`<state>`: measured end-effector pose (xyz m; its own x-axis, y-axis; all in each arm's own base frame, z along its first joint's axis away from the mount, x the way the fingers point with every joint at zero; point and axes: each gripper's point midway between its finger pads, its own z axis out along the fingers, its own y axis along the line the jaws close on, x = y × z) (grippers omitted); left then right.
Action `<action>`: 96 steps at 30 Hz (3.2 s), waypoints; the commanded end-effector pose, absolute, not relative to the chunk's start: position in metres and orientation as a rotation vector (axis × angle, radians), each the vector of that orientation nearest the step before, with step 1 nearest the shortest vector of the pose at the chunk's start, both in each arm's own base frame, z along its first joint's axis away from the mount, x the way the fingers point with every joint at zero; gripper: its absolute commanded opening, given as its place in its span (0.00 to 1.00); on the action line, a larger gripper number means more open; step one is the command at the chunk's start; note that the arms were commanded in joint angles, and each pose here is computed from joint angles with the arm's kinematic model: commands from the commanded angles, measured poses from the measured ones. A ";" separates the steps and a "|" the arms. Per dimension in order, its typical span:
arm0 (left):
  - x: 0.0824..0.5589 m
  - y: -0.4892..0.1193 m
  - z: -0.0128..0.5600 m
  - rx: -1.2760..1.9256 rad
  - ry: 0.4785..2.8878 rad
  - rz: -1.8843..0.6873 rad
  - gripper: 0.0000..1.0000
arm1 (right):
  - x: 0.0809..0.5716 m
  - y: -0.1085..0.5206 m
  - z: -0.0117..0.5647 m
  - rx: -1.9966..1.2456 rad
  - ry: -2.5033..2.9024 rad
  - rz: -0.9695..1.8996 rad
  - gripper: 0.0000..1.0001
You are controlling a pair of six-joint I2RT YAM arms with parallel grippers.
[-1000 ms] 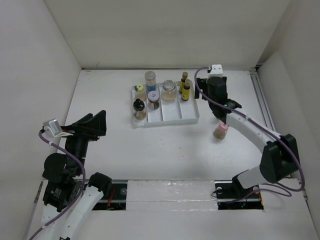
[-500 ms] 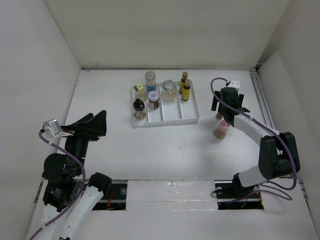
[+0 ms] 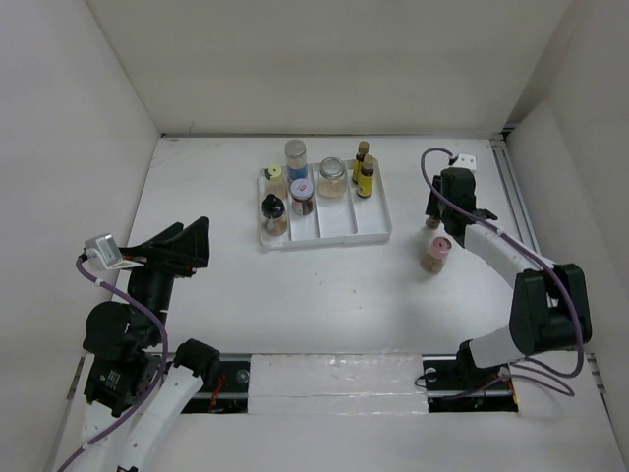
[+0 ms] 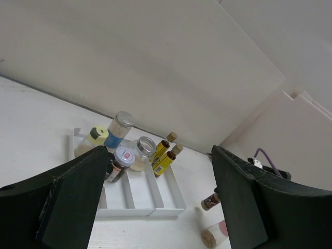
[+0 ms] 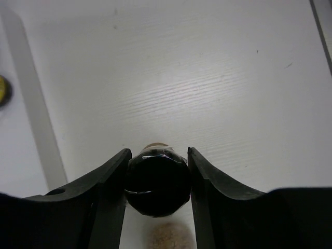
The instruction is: Organize the condiment bottles
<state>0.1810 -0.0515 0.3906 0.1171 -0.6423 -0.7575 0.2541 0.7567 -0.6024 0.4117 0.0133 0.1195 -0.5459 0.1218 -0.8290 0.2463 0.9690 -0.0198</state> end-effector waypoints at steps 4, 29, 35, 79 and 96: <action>0.181 -0.052 0.400 -0.350 1.257 -0.684 0.77 | 0.411 0.071 0.224 0.092 1.881 -0.066 0.34; 0.181 -0.052 0.400 -0.350 1.257 -0.684 0.77 | 0.390 0.394 0.199 -0.641 1.898 0.413 0.35; 0.181 -0.052 0.400 -0.350 1.257 -0.684 0.77 | 0.407 0.402 0.169 -0.644 1.934 0.350 0.35; 0.175 -0.053 0.403 -0.334 1.243 -0.702 0.77 | 0.307 0.012 0.135 0.450 2.084 -0.202 0.91; 0.175 -0.053 0.403 -0.334 1.243 -0.702 0.77 | 0.335 0.063 0.176 0.272 1.993 -0.040 0.47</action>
